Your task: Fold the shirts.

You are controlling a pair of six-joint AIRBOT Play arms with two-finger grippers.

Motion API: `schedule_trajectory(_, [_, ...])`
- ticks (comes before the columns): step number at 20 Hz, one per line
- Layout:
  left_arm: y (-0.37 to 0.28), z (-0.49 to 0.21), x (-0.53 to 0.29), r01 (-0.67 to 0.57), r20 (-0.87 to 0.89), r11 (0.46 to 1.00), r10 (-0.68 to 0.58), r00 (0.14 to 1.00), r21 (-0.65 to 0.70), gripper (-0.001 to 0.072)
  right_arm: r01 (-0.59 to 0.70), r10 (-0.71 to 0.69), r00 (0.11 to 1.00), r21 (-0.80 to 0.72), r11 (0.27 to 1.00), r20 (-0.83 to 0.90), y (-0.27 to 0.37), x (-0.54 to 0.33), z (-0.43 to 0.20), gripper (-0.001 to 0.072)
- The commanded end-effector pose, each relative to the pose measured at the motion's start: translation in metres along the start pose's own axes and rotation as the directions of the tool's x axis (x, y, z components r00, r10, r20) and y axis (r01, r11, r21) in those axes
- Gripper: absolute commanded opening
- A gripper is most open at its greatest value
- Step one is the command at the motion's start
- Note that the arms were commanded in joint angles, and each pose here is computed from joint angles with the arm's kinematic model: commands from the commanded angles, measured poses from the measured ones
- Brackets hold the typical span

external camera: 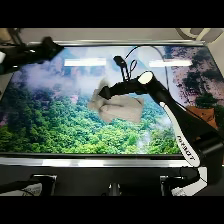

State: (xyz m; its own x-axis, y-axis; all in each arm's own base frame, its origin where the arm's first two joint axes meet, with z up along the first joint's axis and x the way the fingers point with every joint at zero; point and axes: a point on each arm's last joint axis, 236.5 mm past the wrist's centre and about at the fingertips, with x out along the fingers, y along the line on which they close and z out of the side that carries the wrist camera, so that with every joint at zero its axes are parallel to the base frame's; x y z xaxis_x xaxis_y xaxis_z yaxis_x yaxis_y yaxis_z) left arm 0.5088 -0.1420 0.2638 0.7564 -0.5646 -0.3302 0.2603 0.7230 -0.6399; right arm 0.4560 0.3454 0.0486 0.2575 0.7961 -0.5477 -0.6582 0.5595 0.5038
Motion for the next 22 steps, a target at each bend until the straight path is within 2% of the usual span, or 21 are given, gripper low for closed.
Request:
schedule_trajectory(1, [-0.004,0.030,-0.064,-0.059,0.085,0.995,0.052,0.995,0.085,0.0022,0.017,-0.017,0.999,0.006,1.000,-0.040,-0.020,0.005,-0.014,0.0676])
schedule_trajectory(4, [0.013,0.012,-0.072,-0.110,-0.002,0.984,0.111,0.994,0.140,0.0023,0.195,-0.192,0.968,0.005,0.981,-0.165,-0.086,-0.084,-0.032,0.0672])
schedule_trajectory(6, [0.025,0.003,-0.072,-0.154,-0.038,0.973,0.162,0.986,0.171,0.0023,0.372,-0.322,0.869,0.066,0.926,-0.376,-0.142,-0.150,-0.088,0.0665])
schedule_trajectory(7, [0.027,0.002,-0.073,-0.159,-0.044,0.972,0.169,0.985,0.175,0.0023,0.427,-0.328,0.822,0.123,0.896,-0.466,-0.159,-0.170,-0.120,0.0666])
schedule_trajectory(9, [0.027,0.002,-0.073,-0.159,-0.043,0.972,0.169,0.985,0.175,0.0023,0.400,-0.237,0.846,0.274,0.875,-0.478,-0.161,-0.164,-0.154,0.0692])
schedule_trajectory(12, [0.025,0.002,-0.072,-0.154,-0.045,0.973,0.164,0.986,0.173,0.0023,0.304,-0.162,0.935,0.474,0.827,-0.316,-0.154,-0.112,-0.163,0.0693])
schedule_trajectory(14, [0.022,0.000,-0.072,-0.148,-0.048,0.973,0.159,0.986,0.176,0.0024,0.236,-0.123,0.964,0.550,0.801,-0.234,-0.150,-0.088,-0.162,0.0683])
schedule_trajectory(15, [0.020,-0.001,-0.071,-0.143,-0.050,0.973,0.155,0.987,0.179,0.0024,0.211,-0.102,0.970,0.561,0.800,-0.219,-0.147,-0.078,-0.162,0.0656])
schedule_trajectory(16, [0.017,-0.003,-0.069,-0.137,-0.055,0.974,0.149,0.987,0.183,0.0024,0.199,-0.095,0.974,0.579,0.791,-0.205,-0.147,-0.074,-0.160,0.0541])
schedule_trajectory(17, [0.016,-0.004,-0.068,-0.135,-0.057,0.974,0.147,0.987,0.184,0.0024,0.197,-0.112,0.978,0.587,0.785,-0.177,-0.151,-0.073,-0.153,0.0234])
schedule_trajectory(18, [0.014,-0.005,-0.067,-0.131,-0.060,0.974,0.144,0.988,0.187,0.0024,0.182,-0.119,0.982,0.577,0.796,-0.146,-0.153,-0.076,-0.143,0.0041])
schedule_trajectory(20, [0.015,-0.005,-0.067,-0.131,-0.061,0.974,0.145,0.988,0.187,0.0023,0.141,-0.134,0.990,0.484,0.864,-0.049,-0.159,-0.101,-0.104,0.0020])
schedule_trajectory(22, [0.015,-0.005,-0.067,-0.134,-0.061,0.973,0.148,0.987,0.189,0.0024,0.128,-0.162,0.986,0.437,0.890,0.041,-0.167,-0.160,-0.060,0.0020])
